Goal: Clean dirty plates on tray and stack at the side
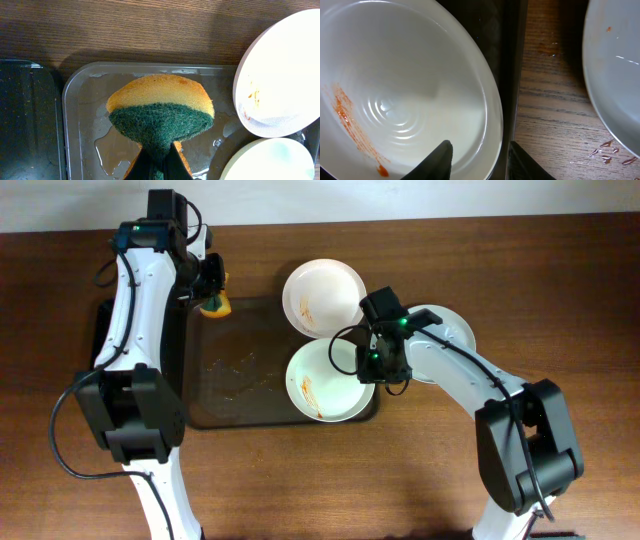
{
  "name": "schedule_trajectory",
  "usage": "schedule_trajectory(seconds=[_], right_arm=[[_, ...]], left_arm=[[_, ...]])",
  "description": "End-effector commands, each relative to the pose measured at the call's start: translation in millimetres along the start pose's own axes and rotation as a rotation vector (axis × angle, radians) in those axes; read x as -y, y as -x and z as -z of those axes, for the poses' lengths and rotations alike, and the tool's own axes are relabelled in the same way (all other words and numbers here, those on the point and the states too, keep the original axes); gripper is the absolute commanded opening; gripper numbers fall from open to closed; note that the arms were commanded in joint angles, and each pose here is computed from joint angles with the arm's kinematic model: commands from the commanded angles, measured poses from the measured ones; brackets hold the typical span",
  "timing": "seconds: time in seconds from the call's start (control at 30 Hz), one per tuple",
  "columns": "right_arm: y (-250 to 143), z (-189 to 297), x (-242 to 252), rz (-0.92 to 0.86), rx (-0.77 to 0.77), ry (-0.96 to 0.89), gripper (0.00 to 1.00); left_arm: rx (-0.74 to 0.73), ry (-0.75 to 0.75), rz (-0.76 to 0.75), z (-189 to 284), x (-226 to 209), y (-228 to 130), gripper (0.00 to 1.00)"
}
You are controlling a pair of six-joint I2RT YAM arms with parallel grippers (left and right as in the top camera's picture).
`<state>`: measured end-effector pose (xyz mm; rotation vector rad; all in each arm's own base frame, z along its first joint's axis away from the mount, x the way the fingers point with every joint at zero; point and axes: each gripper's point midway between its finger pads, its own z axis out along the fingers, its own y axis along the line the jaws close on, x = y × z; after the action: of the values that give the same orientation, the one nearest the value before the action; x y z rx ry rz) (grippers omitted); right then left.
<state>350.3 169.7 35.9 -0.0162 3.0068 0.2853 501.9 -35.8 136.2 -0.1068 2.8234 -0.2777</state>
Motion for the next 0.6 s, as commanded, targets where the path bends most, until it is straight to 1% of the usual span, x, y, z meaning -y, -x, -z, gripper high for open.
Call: schedule_trajectory(seconds=[0.0, 0.17, 0.2, 0.23, 0.27, 0.3, 0.33, 0.4, 0.47, 0.53, 0.57], right_arm=[[-5.5, -14.3, 0.2, -0.002, -0.040, -0.003, 0.34], [-7.2, -15.8, -4.0, 0.028, -0.051, 0.022, 0.33], [-10.0, -15.7, -10.9, 0.071, -0.067, 0.064, 0.32], [-12.0, -15.2, -15.5, 0.083, -0.077, 0.092, 0.28], [-15.3, -13.9, -24.0, 0.097, -0.093, 0.143, 0.22], [-16.8, -13.2, -27.4, 0.099, -0.101, 0.164, 0.20], [-17.8, -11.2, -33.5, 0.098, -0.110, 0.199, 0.12], [-17.6, -8.7, -39.4, 0.077, -0.116, 0.227, 0.09], [-18.2, -7.0, -46.7, 0.038, -0.123, 0.239, 0.07], [-17.3, -7.9, -50.2, -0.008, -0.112, 0.208, 0.08], [-17.4, -8.9, -48.4, -0.017, -0.107, 0.184, 0.17]], left_arm=[[0.002, -0.011, -0.022, 0.6, 2.9, 0.2, 0.01], [0.006, -0.012, -0.023, 0.6, 3.0, 1.0, 0.01], [0.009, -0.012, -0.023, 0.6, 3.1, 1.7, 0.01], [0.010, -0.012, -0.023, 0.6, 3.2, 2.0, 0.01], [0.010, -0.012, -0.023, 0.6, 3.2, 2.1, 0.01], [0.010, -0.012, -0.023, 0.6, 3.2, 2.1, 0.01], [0.011, -0.013, -0.023, 0.6, 3.2, 2.4, 0.01], [0.013, -0.013, -0.024, 0.6, 3.3, 2.9, 0.01], [0.014, -0.013, -0.024, 0.6, 3.3, 3.0, 0.01], [0.014, -0.013, -0.024, 0.6, 3.3, 3.1, 0.01], [0.014, -0.013, -0.024, 0.6, 3.3, 3.0, 0.01]])
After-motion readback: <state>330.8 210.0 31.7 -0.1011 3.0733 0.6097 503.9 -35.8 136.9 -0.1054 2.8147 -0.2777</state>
